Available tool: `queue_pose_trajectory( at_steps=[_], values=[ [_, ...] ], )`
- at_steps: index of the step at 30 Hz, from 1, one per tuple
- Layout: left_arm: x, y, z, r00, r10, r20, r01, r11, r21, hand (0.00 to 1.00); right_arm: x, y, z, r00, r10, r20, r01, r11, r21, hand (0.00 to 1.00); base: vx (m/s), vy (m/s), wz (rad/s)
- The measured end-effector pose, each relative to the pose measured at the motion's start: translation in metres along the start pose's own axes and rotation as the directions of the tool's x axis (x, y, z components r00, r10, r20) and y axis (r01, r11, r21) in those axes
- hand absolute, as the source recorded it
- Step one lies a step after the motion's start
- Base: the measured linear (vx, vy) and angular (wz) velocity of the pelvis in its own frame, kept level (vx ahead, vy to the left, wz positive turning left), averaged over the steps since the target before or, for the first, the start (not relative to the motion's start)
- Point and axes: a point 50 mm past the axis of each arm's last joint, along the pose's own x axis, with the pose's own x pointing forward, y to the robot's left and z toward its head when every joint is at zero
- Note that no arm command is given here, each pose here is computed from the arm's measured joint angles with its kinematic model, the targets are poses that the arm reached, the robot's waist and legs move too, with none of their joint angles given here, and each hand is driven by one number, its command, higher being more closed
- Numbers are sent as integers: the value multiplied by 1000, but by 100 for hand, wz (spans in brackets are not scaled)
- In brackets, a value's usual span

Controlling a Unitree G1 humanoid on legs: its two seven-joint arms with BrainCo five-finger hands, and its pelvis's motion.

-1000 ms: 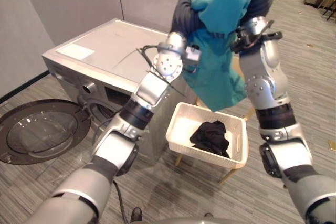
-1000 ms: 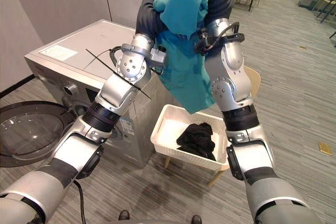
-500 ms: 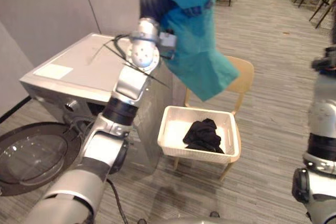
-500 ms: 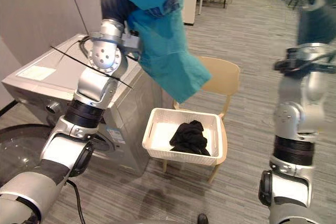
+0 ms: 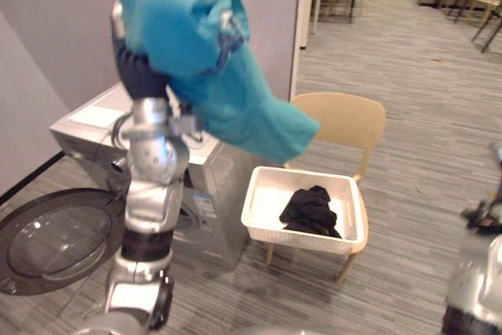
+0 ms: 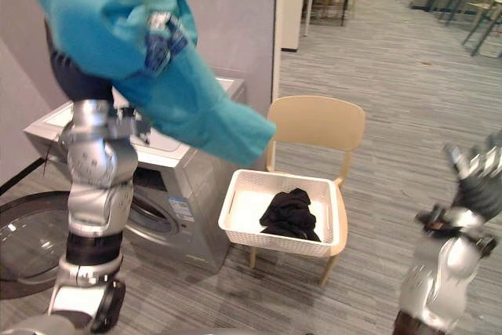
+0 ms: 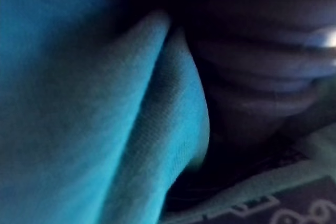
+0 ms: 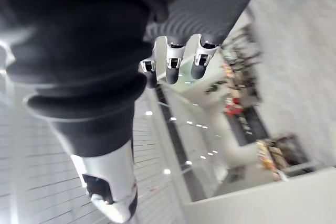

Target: Pick up the laundry basket with both hands and put the clothes into the washing machine.

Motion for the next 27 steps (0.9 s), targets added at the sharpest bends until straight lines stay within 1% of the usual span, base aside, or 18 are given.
queue_pose_trajectory(
  at_steps=[1, 2, 4, 5, 7, 9, 11, 13, 15, 18, 21, 24, 26, 27],
  values=[
    [-9, 5, -1, 1000, 16, -23, -16, 1000, 5, 100, -8, -1, -8, 999, -4, -44, 5, 1000, 8, 0, -20, 23, 23],
    [-26, 15, -4, 996, 52, -72, -51, 999, 17, 100, -23, -3, -21, 993, -10, -118, 12, 1000, 23, 0, -5, 24, 11],
    [-56, 29, -15, 975, 115, -189, -110, 993, 41, 100, -44, -7, -37, 977, -18, -215, 29, 998, 47, 0, 16, 14, 18],
    [-66, 32, -19, 965, 130, -229, -122, 991, 49, 100, -49, -8, -39, 972, -17, -234, 29, 998, 48, 0, 25, -3, 29],
    [-108, 43, -29, 899, 191, -394, -172, 982, 83, 100, -62, -12, -45, 959, -16, -284, 38, 996, 74, 0, 27, -11, 27],
    [-132, 46, -32, 849, 213, -483, -193, 977, 92, 100, -68, -16, -46, 954, -17, -300, 46, 995, 92, 0, 25, -23, 27],
    [-154, 46, -35, 799, 215, -562, -200, 976, 90, 100, -71, -19, -46, 951, -27, -309, 59, 994, 94, 0, 27, -42, 40],
    [-167, 40, -39, 760, 185, -623, -201, 979, 46, 100, -76, -20, -48, 945, -32, -326, 67, 993, 97, 0, -23, -37, 50],
    [-185, 23, -41, 708, 94, -700, -179, 983, -49, 100, -85, -20, -52, 931, -29, -363, 67, 994, 91, 0, -66, -59, 79],
    [-194, 5, -42, 678, -6, -735, -172, 971, -166, 100, -97, -3, -65, 904, 32, -426, 31, 990, 139, 0, -114, -58, 78],
    [-192, -5, -43, 679, -38, -733, -181, 959, -217, 100, -105, 19, -76, 875, 111, -472, -17, 980, 199, 0, -111, 6, 31],
    [-191, -8, -43, 678, -19, -735, -209, 954, -217, 100, -104, 32, -79, 866, 150, -477, -40, 972, 233, 0, -85, 56, -22],
    [-190, -6, -44, 679, -13, -734, -203, 957, -205, 100, -102, 38, -80, 864, 170, -473, -54, 967, 249, 0, -43, 57, -29],
    [-184, -7, -45, 693, -22, -721, -188, 960, -209, 100, -100, 42, -81, 865, 177, -469, -55, 963, 262, 0, -30, 73, -22]
  ],
)
